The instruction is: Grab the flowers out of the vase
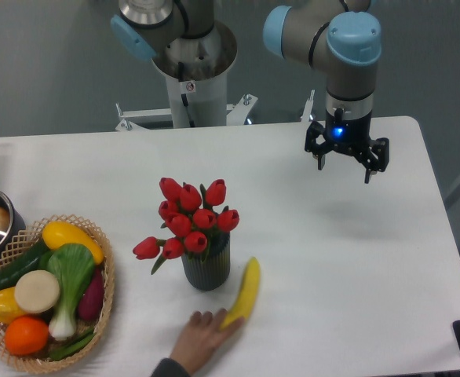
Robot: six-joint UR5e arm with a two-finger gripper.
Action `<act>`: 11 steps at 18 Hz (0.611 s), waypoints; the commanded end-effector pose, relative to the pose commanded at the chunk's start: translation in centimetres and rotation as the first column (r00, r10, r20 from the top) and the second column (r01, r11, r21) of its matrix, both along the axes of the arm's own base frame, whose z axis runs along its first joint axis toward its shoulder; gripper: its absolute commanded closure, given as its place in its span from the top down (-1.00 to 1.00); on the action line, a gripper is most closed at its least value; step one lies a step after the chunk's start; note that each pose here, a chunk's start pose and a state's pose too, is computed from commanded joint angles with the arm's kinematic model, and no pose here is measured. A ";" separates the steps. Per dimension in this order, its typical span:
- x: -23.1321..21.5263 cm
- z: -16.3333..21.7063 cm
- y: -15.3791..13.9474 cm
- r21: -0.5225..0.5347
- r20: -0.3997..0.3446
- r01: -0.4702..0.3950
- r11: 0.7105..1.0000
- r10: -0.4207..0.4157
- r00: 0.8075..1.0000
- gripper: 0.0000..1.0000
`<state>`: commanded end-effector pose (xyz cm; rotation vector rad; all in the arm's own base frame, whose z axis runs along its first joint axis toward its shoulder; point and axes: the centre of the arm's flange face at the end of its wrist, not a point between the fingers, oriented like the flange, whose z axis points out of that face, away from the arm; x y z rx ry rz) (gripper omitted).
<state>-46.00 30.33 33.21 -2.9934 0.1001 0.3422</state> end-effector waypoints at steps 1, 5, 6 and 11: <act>0.0 0.0 0.0 0.000 -0.002 0.001 1.000 -0.001 1.000 1.00; 0.1 -0.1 0.1 0.007 0.003 0.000 1.000 0.000 1.000 1.00; 0.2 -0.3 0.0 0.010 0.004 -0.007 1.000 0.006 1.000 1.00; 0.8 -0.8 0.8 0.118 0.051 0.014 0.993 -0.020 0.998 1.00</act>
